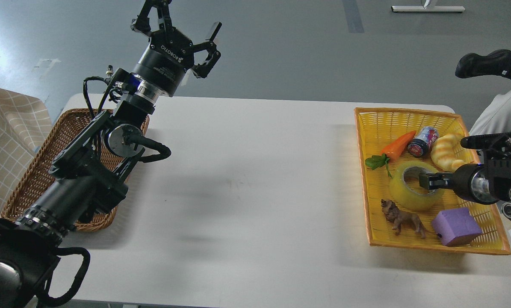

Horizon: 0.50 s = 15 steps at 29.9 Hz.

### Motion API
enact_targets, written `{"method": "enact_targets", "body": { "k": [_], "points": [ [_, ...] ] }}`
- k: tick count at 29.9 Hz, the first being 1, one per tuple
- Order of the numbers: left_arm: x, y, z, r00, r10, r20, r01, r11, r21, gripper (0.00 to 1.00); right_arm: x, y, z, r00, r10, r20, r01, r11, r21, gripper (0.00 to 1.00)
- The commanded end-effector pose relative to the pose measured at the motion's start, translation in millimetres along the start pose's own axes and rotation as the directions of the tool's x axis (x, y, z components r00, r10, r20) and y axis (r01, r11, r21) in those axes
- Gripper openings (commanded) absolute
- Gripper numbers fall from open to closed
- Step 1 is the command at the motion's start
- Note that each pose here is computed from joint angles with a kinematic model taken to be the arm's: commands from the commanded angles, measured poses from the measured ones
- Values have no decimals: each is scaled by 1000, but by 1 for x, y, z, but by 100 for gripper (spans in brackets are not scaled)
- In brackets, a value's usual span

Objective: Place and transfer tape with both arms
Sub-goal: 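Lower the right gripper into the yellow basket onto the yellow tape roll, then grasp the tape roll rim with the right gripper and lift it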

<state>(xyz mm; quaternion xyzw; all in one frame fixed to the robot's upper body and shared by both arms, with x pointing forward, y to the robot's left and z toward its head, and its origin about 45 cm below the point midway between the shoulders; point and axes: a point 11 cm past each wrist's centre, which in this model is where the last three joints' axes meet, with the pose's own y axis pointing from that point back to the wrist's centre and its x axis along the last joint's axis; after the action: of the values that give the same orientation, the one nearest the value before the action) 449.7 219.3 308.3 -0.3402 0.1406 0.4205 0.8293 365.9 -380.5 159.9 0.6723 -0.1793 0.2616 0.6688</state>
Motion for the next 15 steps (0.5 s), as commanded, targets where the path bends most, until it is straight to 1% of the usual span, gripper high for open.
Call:
{"method": "enact_targets", "body": {
  "k": [1, 3, 4, 5, 6, 7, 9, 10, 11, 12, 15],
  "points": [
    [0, -1, 1, 1000, -1, 1, 1, 1000, -2, 98, -2, -1, 0, 1000, -4, 3, 4, 1000, 1, 42],
    [0, -1, 1, 1000, -1, 1, 1, 1000, -2, 98, -3, -1, 0, 1000, -6, 5, 6, 1000, 0, 40],
    [0, 0, 0, 1000, -1, 1, 1, 1000, 0, 98, -3, -1, 0, 1000, -6, 5, 6, 1000, 0, 36],
    [0, -1, 1, 1000, -1, 1, 1, 1000, -2, 98, -3, -1, 0, 1000, -6, 5, 6, 1000, 0, 35],
    [0, 0, 0, 1000, 0, 0, 0, 1000, 0, 98, -2, 0, 0, 1000, -4, 8, 4, 1000, 1, 31],
    [0, 0, 0, 1000, 0, 0, 0, 1000, 0, 98, -1, 0, 0, 1000, -2, 9, 2, 1000, 2, 24],
    [0, 0, 0, 1000, 1, 0, -1, 1000, -1, 98, 0, 0, -1, 1000, -1, 8, 1, 1000, 4, 17],
    [0, 0, 1, 1000, -1, 1, 1, 1000, -2, 98, 1, 0, -1, 1000, 1, 8, -1, 1000, 4, 10],
    [0, -1, 1, 1000, -1, 1, 1, 1000, -2, 98, 1, 0, -1, 1000, 2, 8, -2, 1000, 4, 7],
    [0, -1, 0, 1000, -1, -1, 1, 1000, -2, 98, 4, 1, -1, 1000, 7, 7, -7, 1000, 5, 1],
    [-1, 0, -1, 1000, -1, -4, 1, 1000, -1, 98, 9, 3, -5, 1000, 19, 4, -19, 1000, 17, 0]
  ]
}}
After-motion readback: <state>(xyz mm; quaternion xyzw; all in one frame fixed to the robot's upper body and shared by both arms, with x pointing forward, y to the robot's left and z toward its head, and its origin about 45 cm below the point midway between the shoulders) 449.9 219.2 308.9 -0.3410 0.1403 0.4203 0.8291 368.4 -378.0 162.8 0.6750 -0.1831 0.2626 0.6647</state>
